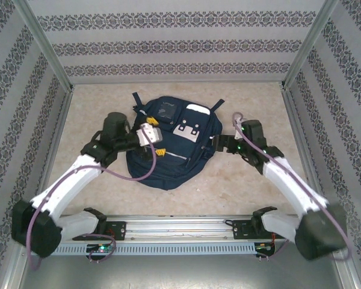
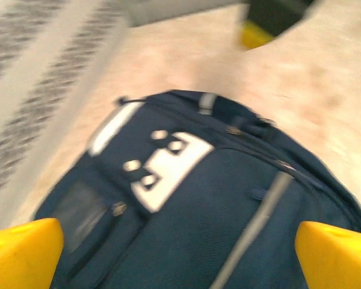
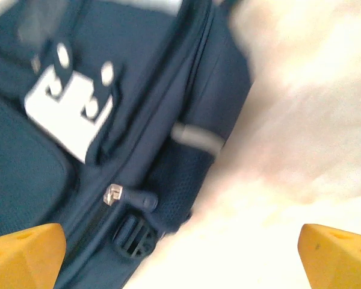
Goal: Pack the student bag
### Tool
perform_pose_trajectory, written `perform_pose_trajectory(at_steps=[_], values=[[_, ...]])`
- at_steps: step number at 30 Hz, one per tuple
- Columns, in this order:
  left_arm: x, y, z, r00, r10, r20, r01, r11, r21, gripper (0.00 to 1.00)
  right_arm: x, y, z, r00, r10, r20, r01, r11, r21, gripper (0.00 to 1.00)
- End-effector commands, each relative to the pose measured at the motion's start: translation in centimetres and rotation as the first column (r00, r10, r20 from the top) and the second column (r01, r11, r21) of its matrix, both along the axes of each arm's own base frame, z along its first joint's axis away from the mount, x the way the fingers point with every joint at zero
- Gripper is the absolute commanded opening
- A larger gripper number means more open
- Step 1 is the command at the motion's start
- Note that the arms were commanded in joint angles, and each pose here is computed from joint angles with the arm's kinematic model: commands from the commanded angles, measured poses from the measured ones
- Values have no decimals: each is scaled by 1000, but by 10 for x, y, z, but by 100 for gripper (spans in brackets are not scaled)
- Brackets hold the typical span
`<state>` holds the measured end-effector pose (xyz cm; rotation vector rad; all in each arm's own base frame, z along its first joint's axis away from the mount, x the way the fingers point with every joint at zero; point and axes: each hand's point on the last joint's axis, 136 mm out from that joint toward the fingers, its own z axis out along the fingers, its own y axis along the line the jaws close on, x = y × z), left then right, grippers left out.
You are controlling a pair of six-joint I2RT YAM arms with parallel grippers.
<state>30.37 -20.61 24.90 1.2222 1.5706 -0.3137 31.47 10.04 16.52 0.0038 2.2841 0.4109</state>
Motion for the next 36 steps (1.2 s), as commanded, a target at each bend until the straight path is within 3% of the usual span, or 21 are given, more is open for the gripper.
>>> perform_pose_trajectory(at_steps=[1, 2, 4, 7, 10, 14, 18, 19, 21, 23, 25, 27, 29, 36], values=[[52, 90, 1, 794, 574, -200, -607, 772, -192, 99, 5, -49, 20, 962, -121, 243, 166, 970, -177, 98], [55, 115, -12, 702, 669, -243, -710, 686, -162, 99, 3, -54, 21, 947, -93, 307, 167, 960, -226, 98], [59, 146, -52, 619, 731, -286, -778, 619, -102, 99, -1, -72, 20, 889, -127, 440, 254, 937, -242, 98], [70, 169, -97, 567, 787, -245, -820, 567, -77, 99, -5, -91, 1, 834, -177, 522, 320, 927, -196, 98], [79, 189, -130, 512, 817, -266, -858, 503, -106, 99, 0, -105, -24, 856, -219, 468, 332, 927, -174, 98], [94, 177, -142, 594, 766, -248, -805, 569, -169, 99, 20, -93, -27, 850, -127, 511, 226, 965, -136, 98], [95, 208, -164, 498, 811, -308, -866, 446, -227, 99, 50, -97, -28, 831, -126, 542, 232, 964, -131, 98], [95, 209, -161, 527, 805, -273, -842, 451, -296, 99, 57, -97, -40, 850, -124, 512, 222, 966, -136, 98], [91, 203, -160, 551, 785, -284, -831, 483, -277, 99, 71, -100, -50, 838, -150, 525, 244, 963, -113, 98], [95, 197, -159, 588, 757, -285, -805, 513, -297, 99, 70, -97, -62, 887, -121, 447, 203, 969, -141, 98], [95, 199, -160, 578, 759, -301, -814, 508, -281, 99, 83, -106, -56, 879, -173, 444, 258, 956, -139, 98], [95, 205, -159, 555, 779, -291, -827, 482, -289, 99, 81, -92, -57, 884, -110, 455, 212, 961, -180, 98], [95, 199, -161, 573, 766, -292, -817, 505, -279, 99, 82, -85, -57, 894, -69, 443, 169, 967, -191, 98], [95, 200, -161, 572, 766, -294, -818, 503, -279, 99, 83, -91, -58, 892, -99, 441, 195, 965, -178, 98]])
